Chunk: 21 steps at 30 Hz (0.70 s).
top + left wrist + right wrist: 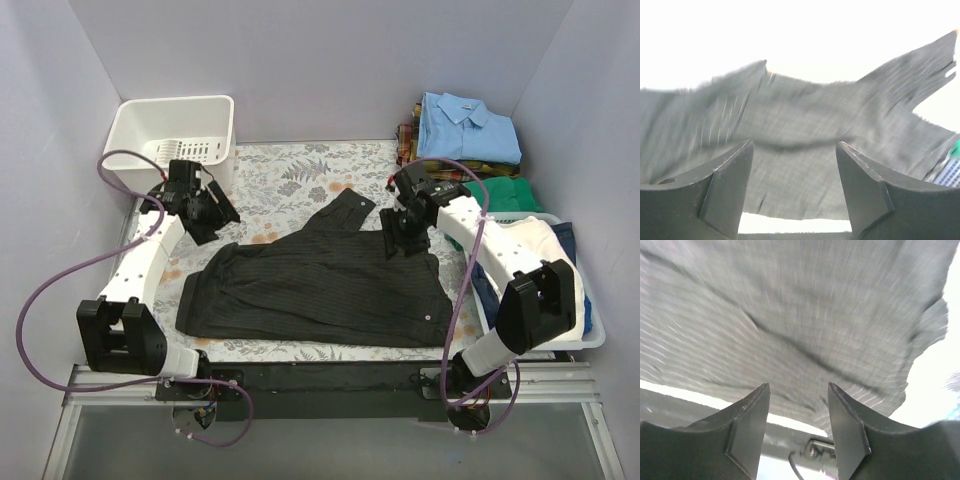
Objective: Fold and stack the long sleeve shirts
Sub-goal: Fold the shirt
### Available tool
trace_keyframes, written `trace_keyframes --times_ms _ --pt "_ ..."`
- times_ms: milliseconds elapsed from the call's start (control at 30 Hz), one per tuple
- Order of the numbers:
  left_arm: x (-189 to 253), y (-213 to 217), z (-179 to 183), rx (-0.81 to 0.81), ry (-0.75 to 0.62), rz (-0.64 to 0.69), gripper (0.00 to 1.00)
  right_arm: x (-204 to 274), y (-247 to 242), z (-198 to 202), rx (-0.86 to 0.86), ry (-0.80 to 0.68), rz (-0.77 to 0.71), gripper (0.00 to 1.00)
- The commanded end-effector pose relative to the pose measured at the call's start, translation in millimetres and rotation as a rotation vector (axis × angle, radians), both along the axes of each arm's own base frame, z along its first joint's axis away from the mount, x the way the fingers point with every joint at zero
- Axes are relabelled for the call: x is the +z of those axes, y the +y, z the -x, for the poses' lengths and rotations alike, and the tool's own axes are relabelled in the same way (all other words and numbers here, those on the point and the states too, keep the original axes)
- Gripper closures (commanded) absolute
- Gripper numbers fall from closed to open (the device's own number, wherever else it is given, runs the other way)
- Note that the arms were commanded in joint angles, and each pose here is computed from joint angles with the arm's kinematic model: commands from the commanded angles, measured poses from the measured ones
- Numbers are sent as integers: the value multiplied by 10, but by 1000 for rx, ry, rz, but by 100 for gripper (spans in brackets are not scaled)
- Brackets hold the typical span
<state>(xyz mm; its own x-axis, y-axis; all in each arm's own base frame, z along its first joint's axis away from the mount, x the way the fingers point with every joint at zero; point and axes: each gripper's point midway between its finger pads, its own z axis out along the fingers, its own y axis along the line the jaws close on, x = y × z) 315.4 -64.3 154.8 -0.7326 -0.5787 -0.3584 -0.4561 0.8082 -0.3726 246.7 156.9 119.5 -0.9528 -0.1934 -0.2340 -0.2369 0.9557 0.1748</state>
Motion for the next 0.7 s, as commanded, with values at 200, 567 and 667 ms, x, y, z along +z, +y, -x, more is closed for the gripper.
trace_keyframes --times_ms 200,567,667 --pt "-512 -31 -839 -184 13 -83 39 -113 -283 -1099 -135 -82 77 39" --pt "-567 -162 -1153 -233 -20 -36 39 -662 -384 -1770 -156 -75 180 37" --pt "-594 -173 -1171 -243 -17 -29 38 -821 -365 -1734 -157 -33 175 36"
